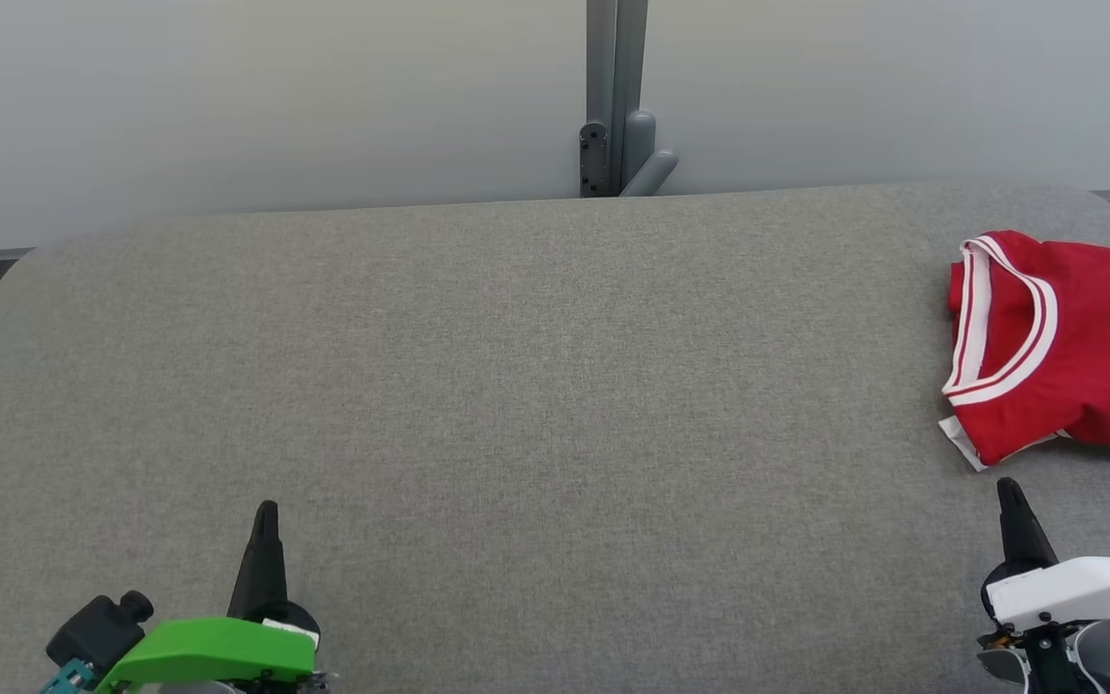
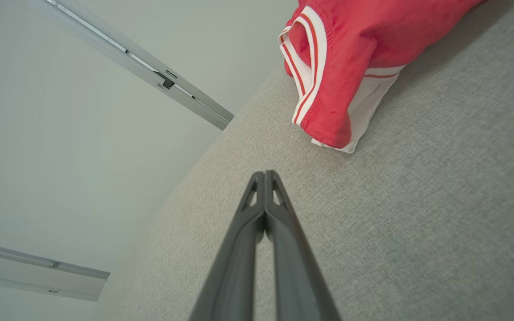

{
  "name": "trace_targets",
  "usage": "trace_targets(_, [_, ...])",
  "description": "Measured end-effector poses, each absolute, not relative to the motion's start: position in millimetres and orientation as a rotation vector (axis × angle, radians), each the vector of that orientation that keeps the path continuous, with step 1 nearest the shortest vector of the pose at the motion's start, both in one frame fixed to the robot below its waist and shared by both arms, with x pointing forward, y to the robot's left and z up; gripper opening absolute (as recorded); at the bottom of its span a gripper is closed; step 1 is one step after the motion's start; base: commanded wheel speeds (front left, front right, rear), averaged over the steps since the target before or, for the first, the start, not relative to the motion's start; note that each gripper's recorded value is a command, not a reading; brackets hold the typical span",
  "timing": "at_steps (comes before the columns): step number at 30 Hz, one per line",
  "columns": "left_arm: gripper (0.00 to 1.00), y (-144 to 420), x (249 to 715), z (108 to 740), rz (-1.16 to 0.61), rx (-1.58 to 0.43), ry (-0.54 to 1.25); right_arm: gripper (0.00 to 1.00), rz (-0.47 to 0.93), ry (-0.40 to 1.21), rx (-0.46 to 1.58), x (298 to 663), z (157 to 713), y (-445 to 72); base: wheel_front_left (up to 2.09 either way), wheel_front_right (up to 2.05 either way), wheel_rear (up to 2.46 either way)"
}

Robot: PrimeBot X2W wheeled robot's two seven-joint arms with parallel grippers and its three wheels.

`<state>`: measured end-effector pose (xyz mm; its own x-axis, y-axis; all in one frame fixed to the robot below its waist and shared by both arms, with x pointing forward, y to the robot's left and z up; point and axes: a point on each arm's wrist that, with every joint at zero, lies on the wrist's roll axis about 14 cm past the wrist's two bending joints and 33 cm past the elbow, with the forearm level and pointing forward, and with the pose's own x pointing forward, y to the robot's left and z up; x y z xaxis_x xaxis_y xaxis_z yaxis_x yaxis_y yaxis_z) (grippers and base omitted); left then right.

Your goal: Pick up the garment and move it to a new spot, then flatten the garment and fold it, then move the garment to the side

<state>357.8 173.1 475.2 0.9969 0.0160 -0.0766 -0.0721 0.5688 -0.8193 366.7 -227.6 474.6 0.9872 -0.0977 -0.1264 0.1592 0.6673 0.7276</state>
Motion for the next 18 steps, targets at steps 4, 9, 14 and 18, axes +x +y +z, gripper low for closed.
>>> trace_targets(4, [0.00,172.0,361.7,477.2,0.049,-1.010,0.062,0.00,-0.149,0.078,0.880,368.0,474.9,-229.1,0.00,0.00,0.00])
trace_targets(9, [0.00,171.0,366.0,478.9,0.047,-1.061,0.063,0.00,-0.148,0.072,0.943,370.6,477.0,-230.5,0.00,0.00,0.00])
trace_targets(14, [0.00,169.7,370.5,481.4,0.042,-1.105,0.062,0.00,-0.148,0.066,1.004,372.9,478.9,-232.0,0.00,0.00,0.00])
trace_targets(18, [0.00,168.7,374.2,483.9,0.038,-1.143,0.060,0.00,-0.145,0.063,1.050,374.4,480.4,-232.9,0.00,0.00,0.00])
